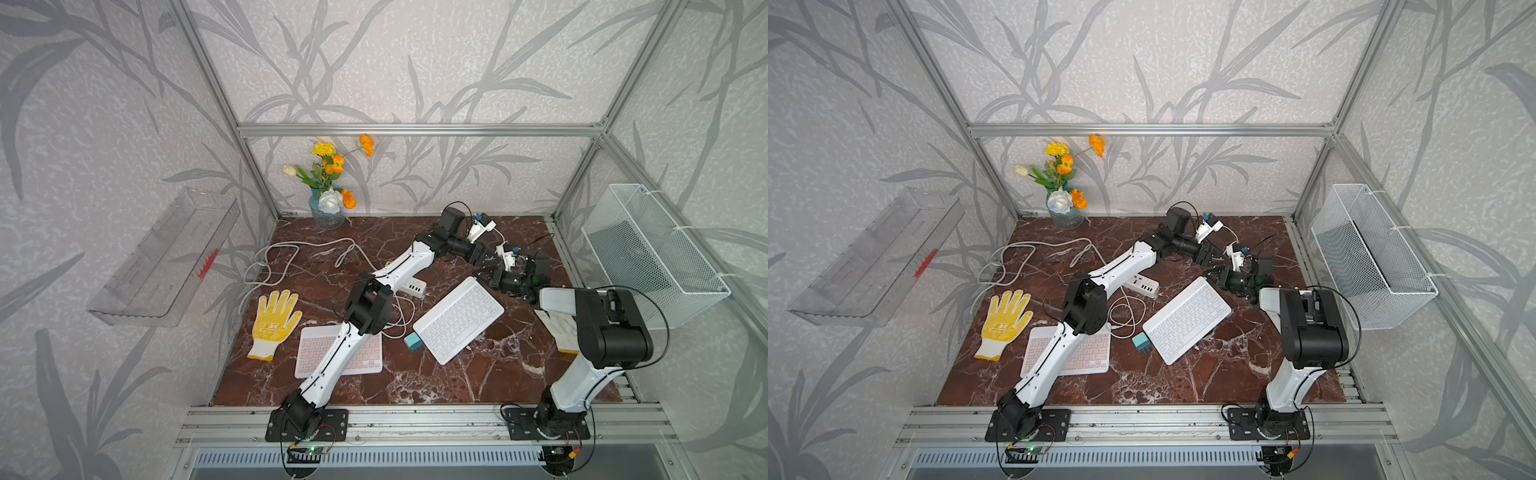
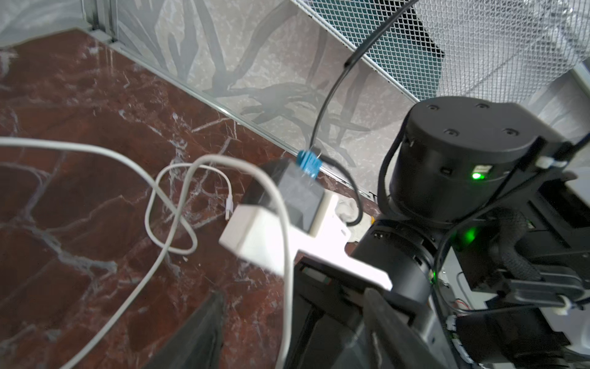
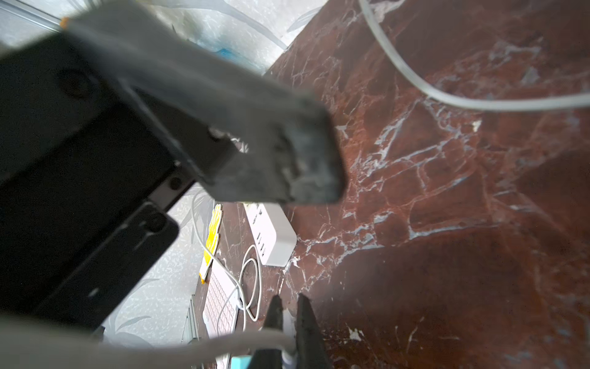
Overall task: Unplug the wireless keyboard
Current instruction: Pick up the power cord at the center of the board, then remove the power cord from the keyboard.
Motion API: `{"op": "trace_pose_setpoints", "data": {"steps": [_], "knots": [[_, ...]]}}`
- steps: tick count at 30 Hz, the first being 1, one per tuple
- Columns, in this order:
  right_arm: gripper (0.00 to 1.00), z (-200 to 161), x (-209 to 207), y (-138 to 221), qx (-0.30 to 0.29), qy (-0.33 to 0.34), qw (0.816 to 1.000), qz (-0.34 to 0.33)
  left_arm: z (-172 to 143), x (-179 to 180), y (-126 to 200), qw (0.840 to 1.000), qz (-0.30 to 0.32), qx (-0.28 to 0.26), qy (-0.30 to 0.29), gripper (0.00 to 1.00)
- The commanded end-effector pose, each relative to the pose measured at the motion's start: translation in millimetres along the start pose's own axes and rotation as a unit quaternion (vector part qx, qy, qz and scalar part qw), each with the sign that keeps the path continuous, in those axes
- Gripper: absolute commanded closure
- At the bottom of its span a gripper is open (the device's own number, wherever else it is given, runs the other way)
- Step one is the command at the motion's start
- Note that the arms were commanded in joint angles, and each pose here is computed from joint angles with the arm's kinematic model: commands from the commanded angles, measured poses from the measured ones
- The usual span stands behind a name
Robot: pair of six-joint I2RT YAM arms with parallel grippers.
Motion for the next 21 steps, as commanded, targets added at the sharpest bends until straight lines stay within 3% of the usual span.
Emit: {"op": "trace_pose_setpoints", "data": {"steps": [1,9,16,21], "knots": [[1.0,26.5,33.3,20.3,-0.023,0.074,0.996,0.033,22.2,-18.6,45.4,0.999,-0.035,-0.003,0.024,0.29],[1.0,46.3,43.5,42.7,-0.049,0.109,0.989,0.09,6.9,-29.7,82.8,0.992,-0.1,0.029,0.076,0.28],[1.0,49.3,55.0,49.6,-0.047,0.127,0.985,0.11,-35.1,-17.1,72.1,0.994,-0.08,0.073,0.024,0.28],[1.0,47.0,61.2,48.1,-0.04,0.131,0.984,0.117,-35.0,-17.6,52.0,0.991,-0.12,0.055,0.01,0.3]]}}
Point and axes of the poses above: each gripper's point midway between its finger pads, its own y axis back along the fingers, its own x axis along the line the jaws close on, z = x × y, the point moved 3 cm from there along y, back along the fingers, and after that the axes turned 1 degree about y, right-handed, at the moved point
